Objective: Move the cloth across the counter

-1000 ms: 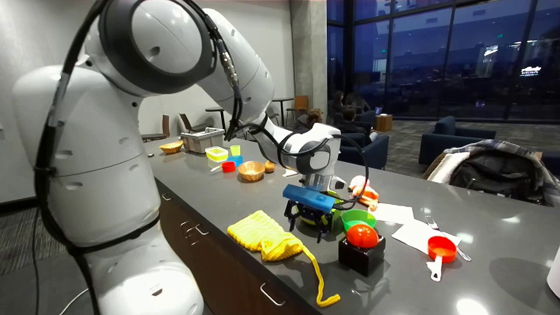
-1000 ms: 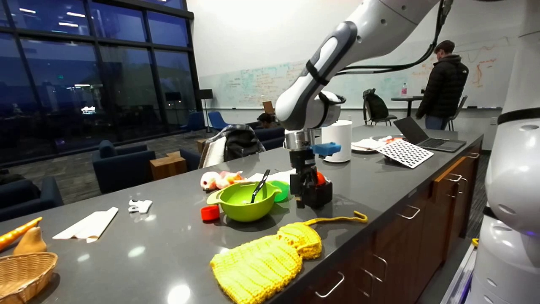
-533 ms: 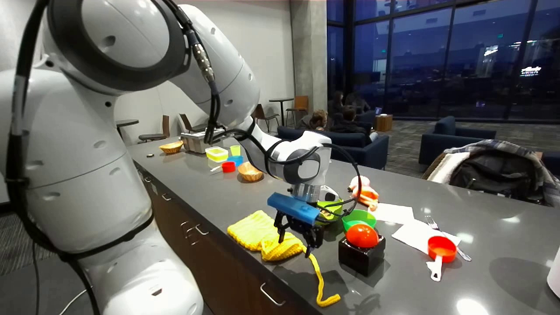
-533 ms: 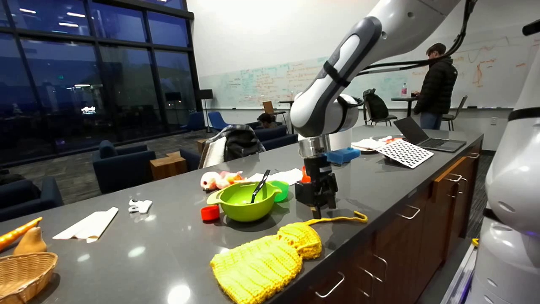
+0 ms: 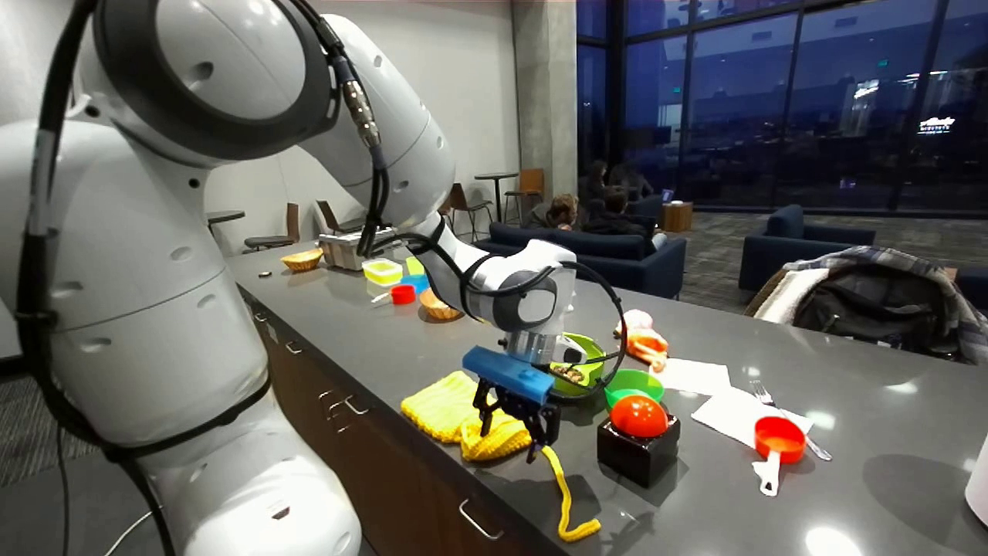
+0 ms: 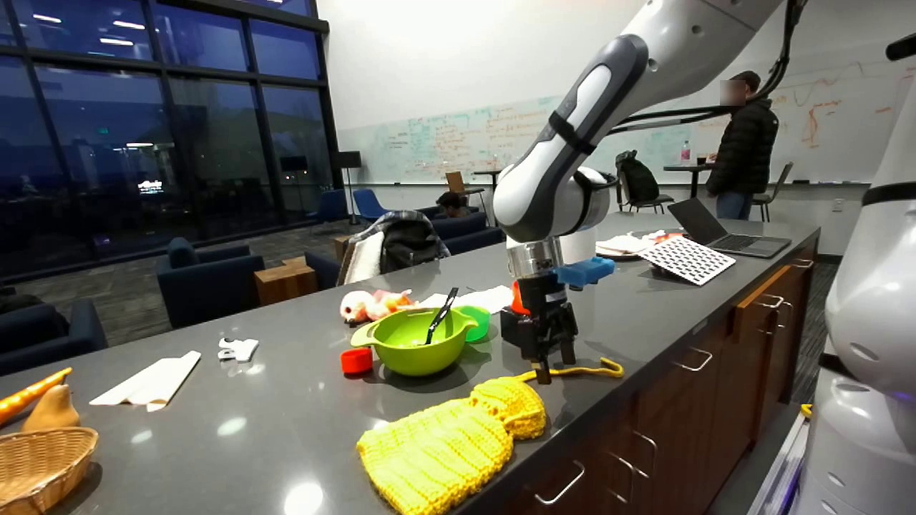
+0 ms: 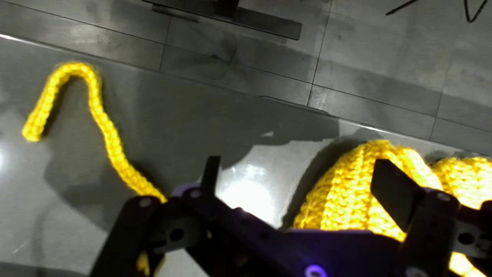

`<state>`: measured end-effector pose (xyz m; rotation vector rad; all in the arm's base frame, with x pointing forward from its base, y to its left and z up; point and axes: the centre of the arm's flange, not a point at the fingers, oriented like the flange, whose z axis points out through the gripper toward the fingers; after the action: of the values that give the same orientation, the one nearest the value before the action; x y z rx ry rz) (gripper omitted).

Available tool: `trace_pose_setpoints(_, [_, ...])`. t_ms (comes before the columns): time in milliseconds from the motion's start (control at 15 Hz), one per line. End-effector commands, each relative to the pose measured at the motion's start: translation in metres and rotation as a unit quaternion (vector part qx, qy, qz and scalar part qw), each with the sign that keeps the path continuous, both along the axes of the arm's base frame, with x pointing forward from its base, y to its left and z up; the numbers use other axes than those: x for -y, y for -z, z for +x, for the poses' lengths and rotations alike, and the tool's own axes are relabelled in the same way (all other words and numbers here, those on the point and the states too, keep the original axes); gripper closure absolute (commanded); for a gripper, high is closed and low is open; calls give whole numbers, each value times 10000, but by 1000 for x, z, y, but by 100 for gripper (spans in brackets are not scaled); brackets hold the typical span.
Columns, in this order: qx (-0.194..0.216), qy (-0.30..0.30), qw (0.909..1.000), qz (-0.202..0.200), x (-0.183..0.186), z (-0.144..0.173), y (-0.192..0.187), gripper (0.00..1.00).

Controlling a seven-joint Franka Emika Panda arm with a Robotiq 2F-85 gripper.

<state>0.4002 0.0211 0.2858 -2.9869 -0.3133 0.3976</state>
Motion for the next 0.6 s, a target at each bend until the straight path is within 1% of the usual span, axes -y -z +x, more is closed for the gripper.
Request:
trace_pose_setpoints(0, [-123, -264, 9994, 209, -21, -2, -2, 0])
trace_pose_setpoints(200, [-235, -428, 9981, 381, -36, 1, 3, 0])
trace_pose_setpoints(533, [-272, -680, 9964, 421, -49, 20, 12, 0])
